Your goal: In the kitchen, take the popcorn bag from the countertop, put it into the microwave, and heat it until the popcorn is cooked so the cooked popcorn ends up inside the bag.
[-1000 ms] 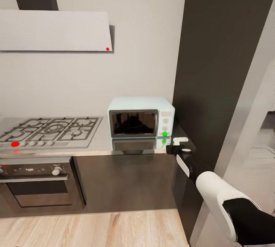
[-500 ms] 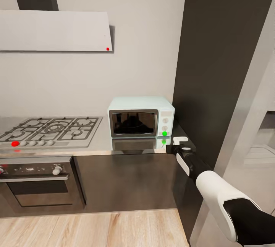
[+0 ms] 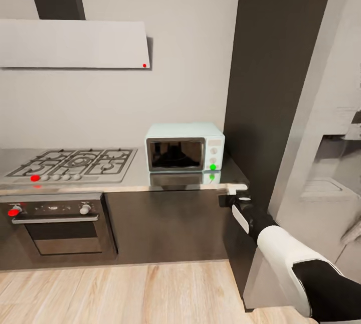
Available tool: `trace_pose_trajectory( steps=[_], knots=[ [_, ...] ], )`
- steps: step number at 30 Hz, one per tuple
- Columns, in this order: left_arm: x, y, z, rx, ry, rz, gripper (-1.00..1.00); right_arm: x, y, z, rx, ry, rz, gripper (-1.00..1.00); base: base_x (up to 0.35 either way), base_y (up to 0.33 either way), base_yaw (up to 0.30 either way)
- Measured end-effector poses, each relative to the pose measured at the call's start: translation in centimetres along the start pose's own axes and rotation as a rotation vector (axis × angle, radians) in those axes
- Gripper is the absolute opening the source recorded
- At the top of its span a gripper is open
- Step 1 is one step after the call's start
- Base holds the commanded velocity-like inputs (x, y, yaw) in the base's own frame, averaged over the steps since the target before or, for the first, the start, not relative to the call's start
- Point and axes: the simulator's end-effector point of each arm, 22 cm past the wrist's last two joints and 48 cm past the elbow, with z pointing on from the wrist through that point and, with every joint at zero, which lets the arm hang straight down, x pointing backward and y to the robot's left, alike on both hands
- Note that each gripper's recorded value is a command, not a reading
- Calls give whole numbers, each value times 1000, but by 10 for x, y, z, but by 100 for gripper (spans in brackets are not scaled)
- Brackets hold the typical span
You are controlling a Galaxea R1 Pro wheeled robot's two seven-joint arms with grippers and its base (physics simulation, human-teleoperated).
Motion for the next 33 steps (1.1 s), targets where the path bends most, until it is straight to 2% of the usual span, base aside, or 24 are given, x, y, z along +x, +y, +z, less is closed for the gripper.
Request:
trace_pose_trajectory(
  steps=[3,5,6,7,8,9,10,11,12,14,16,33],
  knots=[
    [-1,1,0,-2,-1,-1,100,71,-6,6,17,115,0,-100,-28,0,0],
    [-1,1,0,-2,-2,-2,100,130,-16,2,38,203,-1,-100,-4,0,0],
    [-7,14,0,-16,-15,9,100,146,-61,-2,96,74,-26,-100,0,0,0],
    [-7,14,1,-16,-15,11,100,246,-83,-26,123,194,-32,-100,0,0,0],
    [-7,14,1,-16,-15,11,100,377,-75,-76,110,373,-43,-100,0,0,0],
    [-7,14,1,-16,-15,11,100,512,-71,-161,101,576,-53,-100,0,0,0],
    [-7,14,1,-16,-15,11,100,626,-69,-270,95,784,-61,-100,0,0,0],
    [-7,14,1,-16,-15,11,100,672,-66,-331,88,875,-66,-100,0,0,0],
    [-7,14,1,-16,-15,11,100,679,-66,-340,87,889,-66,-100,0,0,0],
    [-7,14,1,-16,-15,11,100,609,-68,-252,92,745,-62,-100,0,0,0],
    [-7,14,1,-16,-15,11,100,621,-68,-265,92,768,-62,-100,0,0,0],
    [-7,14,1,-16,-15,11,100,621,-68,-265,92,768,-62,-100,0,0,0]
  ],
)
